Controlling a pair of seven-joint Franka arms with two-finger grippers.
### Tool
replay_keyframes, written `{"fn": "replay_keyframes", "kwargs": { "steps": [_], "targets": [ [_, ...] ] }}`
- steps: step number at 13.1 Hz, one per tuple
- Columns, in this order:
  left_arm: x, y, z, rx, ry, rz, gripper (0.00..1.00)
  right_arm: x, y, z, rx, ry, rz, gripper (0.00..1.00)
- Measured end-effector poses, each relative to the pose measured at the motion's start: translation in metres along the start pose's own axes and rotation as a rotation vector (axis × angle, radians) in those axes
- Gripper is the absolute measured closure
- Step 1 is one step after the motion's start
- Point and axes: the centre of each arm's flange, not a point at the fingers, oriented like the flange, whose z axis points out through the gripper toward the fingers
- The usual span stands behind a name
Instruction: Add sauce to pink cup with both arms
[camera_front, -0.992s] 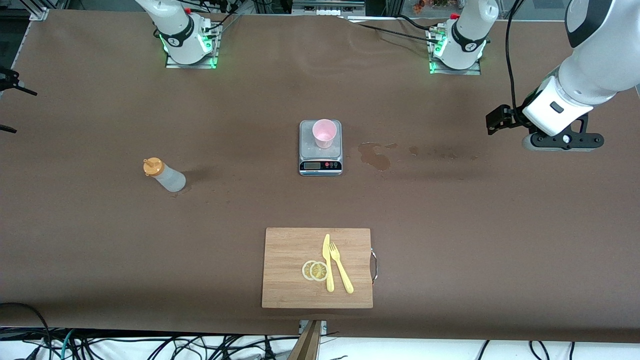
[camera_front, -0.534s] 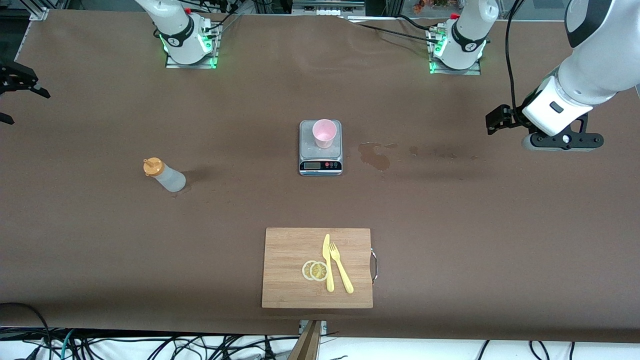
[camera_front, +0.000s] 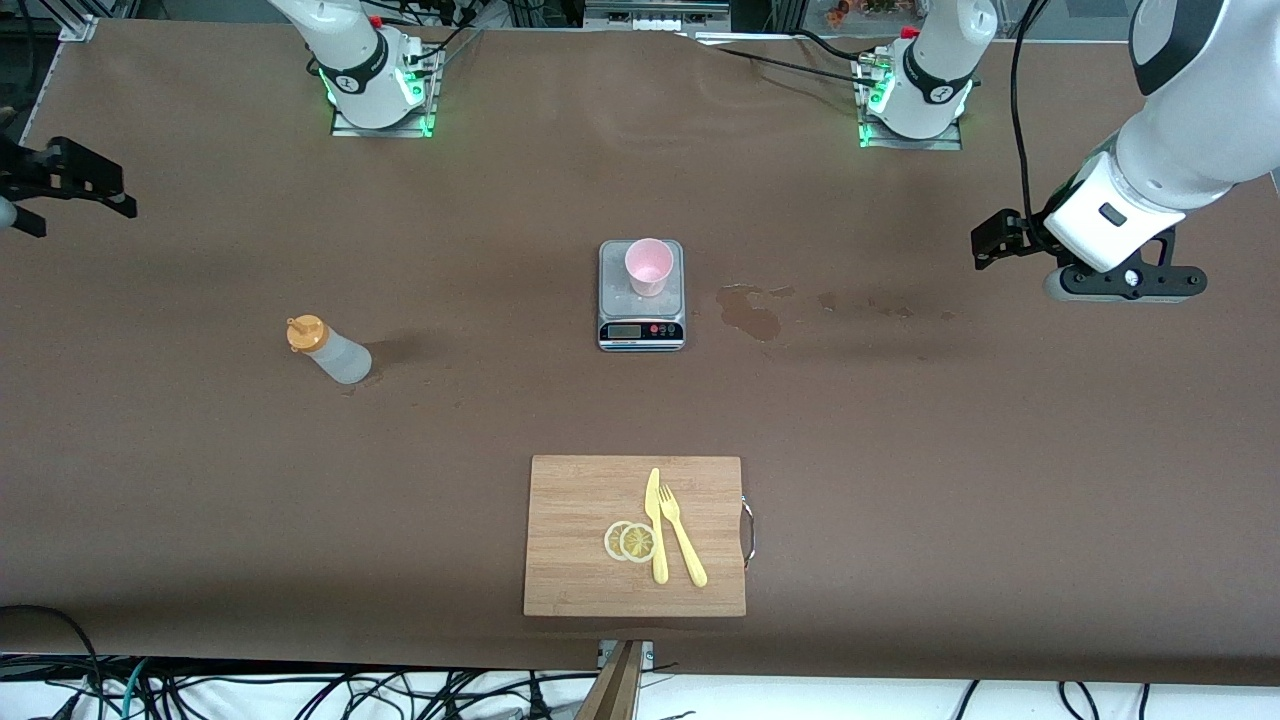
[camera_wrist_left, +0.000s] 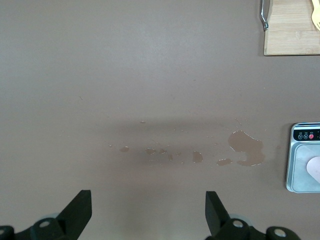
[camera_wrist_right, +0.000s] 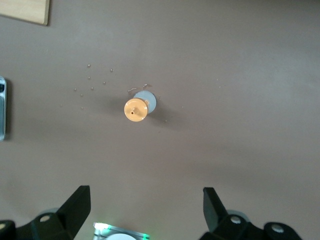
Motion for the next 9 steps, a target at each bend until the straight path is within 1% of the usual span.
{"fn": "replay_keyframes", "kwargs": {
  "steps": [2, 4, 9],
  "targets": [
    [0.000, 0.001, 0.000, 0.000, 0.000, 0.001, 0.00, 0.001, -0.011, -0.003, -0.006, 0.004, 0.041, 0.00],
    [0.000, 0.001, 0.000, 0.000, 0.000, 0.001, 0.00, 0.001, -0.005, -0.003, -0.001, 0.012, 0.061, 0.00],
    [0.000, 0.001, 0.001, 0.000, -0.003, 0.001, 0.00, 0.000, 0.001, -0.004, 0.002, 0.021, 0.073, 0.00]
  ]
}}
